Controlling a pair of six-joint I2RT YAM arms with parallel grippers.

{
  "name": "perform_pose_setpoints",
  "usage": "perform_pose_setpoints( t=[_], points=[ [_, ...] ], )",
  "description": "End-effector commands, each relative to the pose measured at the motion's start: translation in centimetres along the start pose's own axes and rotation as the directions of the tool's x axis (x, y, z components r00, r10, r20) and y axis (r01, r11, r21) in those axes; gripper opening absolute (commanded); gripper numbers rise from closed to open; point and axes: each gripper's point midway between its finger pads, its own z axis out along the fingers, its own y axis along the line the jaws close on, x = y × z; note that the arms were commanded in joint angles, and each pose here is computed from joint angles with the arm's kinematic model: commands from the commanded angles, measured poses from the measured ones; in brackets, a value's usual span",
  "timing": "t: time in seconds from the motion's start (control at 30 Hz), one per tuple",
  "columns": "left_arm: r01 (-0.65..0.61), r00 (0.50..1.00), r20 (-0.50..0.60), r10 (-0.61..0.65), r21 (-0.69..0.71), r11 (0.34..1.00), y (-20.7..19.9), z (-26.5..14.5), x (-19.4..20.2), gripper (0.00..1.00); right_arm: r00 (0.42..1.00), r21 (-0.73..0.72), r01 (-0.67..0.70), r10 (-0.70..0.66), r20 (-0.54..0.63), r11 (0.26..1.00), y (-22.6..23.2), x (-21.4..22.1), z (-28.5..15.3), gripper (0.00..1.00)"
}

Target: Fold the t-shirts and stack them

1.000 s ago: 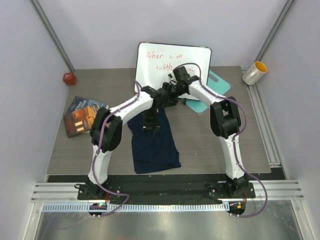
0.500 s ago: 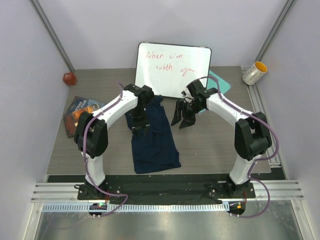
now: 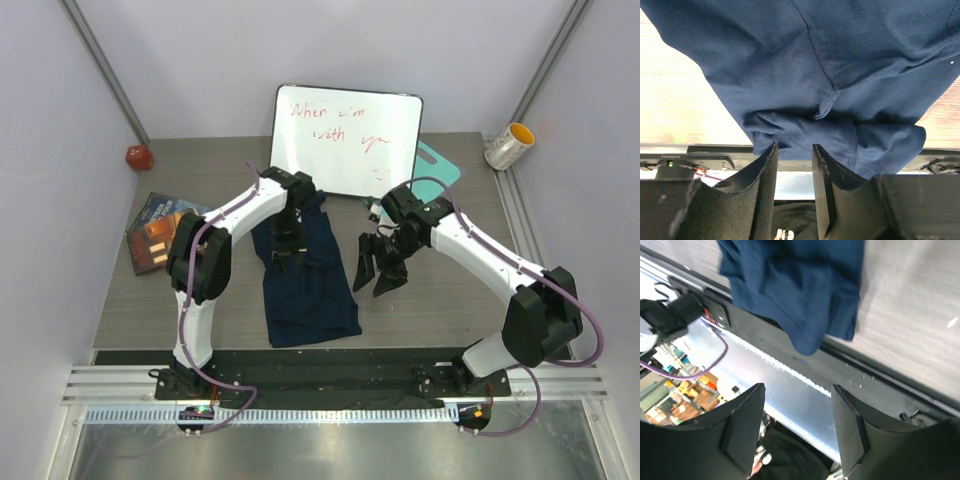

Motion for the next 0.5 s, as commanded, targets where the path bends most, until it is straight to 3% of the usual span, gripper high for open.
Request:
perform_pose_setpoints(
  t=[0.0, 0.17, 0.47],
  points=[
    [-0.010, 1.000, -0.029, 0.010, 0.000, 1.000, 0.7, -0.5, 0.8, 0.33, 0.997, -0.014, -0.050, 0.049, -0.059, 0.999, -0.1, 2.6, 1.2, 0.62],
    [0.059, 0.994, 0.081, -0.067, 0.099, 0.993, 1.0, -2.0, -0.3, 0.34, 0.997, -0.027, -0.029, 0.027, -0.066, 0.999, -0.1, 2.5, 2.7, 0.62],
    [0.127, 0.988, 0.080, -0.135, 0.095, 0.987, 2.9, -1.6, -0.6, 0.34, 0.992, -0.038, -0.017, 0.012, -0.128, 0.999, -0.7, 3.1, 6.0, 0.62]
  ],
)
